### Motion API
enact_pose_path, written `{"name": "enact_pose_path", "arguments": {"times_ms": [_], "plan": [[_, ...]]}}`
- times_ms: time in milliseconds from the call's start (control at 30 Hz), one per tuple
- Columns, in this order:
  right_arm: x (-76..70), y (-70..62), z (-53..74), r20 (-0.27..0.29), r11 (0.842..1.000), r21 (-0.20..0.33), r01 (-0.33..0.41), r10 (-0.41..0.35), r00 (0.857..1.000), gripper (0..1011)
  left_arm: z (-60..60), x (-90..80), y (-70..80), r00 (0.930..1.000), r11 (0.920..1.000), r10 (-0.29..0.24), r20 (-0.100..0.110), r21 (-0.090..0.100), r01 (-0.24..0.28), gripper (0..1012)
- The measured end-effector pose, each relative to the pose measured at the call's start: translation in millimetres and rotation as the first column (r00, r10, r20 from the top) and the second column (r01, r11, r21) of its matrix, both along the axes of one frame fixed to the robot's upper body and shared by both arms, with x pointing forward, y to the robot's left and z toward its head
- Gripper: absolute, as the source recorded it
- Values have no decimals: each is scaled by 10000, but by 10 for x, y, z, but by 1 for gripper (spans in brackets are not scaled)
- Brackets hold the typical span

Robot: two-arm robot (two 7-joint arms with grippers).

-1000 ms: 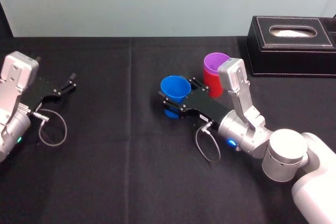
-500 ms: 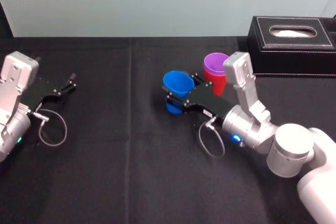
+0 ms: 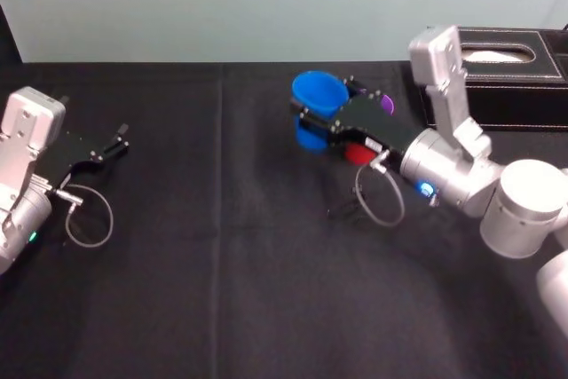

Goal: Stack the three plastic cups sequentially using one hand.

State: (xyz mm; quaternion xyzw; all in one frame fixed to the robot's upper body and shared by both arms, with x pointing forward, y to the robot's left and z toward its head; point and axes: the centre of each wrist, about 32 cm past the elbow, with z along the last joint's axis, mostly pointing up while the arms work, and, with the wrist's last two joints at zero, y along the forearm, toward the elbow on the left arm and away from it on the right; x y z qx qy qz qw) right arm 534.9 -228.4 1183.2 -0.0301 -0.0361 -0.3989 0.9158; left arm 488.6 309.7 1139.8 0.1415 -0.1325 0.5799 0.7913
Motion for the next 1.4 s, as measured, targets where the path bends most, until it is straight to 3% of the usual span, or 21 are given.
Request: {"name": "enact_pose_path", "arguments": {"times_ms": [467, 900, 1400], "plan": [[150, -215, 324, 466, 9972, 159, 725, -731, 9962, 734, 0, 0, 0, 10000, 10000, 0, 0, 0, 0, 1005], [160, -409, 300, 488, 9922, 105, 1246, -1250, 9910, 733, 0, 0, 0, 10000, 10000, 0, 0, 0, 0, 1005], [126, -485, 198, 322, 9909, 65, 1345, -1346, 9904, 734, 0, 0, 0, 10000, 10000, 0, 0, 0, 0, 1005]]}}
